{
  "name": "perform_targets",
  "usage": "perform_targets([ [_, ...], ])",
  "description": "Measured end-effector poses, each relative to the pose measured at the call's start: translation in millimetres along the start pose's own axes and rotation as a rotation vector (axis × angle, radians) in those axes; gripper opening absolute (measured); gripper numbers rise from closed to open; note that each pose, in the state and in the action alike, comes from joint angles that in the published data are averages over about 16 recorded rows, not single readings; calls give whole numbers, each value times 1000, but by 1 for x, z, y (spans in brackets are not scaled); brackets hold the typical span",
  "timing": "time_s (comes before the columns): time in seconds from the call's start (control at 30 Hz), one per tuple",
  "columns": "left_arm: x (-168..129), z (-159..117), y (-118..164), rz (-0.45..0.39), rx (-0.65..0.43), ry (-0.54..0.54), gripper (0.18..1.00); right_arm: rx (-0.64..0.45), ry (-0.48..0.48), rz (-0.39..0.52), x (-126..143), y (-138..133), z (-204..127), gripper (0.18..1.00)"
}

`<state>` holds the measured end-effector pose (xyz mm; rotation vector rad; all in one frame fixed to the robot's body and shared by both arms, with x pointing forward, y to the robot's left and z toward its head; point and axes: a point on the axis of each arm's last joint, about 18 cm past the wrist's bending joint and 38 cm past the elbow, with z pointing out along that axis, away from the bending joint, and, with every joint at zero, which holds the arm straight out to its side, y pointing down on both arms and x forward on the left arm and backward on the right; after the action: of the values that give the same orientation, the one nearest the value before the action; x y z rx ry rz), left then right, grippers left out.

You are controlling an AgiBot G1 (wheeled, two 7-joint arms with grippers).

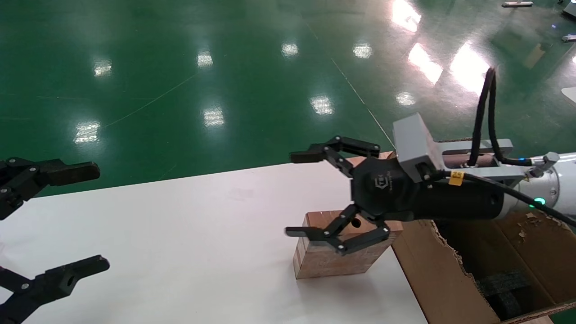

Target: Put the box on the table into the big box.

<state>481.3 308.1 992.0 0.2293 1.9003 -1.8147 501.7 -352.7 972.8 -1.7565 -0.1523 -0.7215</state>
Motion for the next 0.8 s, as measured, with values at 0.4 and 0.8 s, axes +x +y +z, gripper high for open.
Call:
perform_targets([
  [0.4, 0, 0, 0, 0, 0, 0, 909, -160, 22, -34, 11, 42, -23, 1001],
  [0.8, 0, 0, 0, 0, 0, 0, 690, -263, 14, -53, 19, 69, -34, 1001],
])
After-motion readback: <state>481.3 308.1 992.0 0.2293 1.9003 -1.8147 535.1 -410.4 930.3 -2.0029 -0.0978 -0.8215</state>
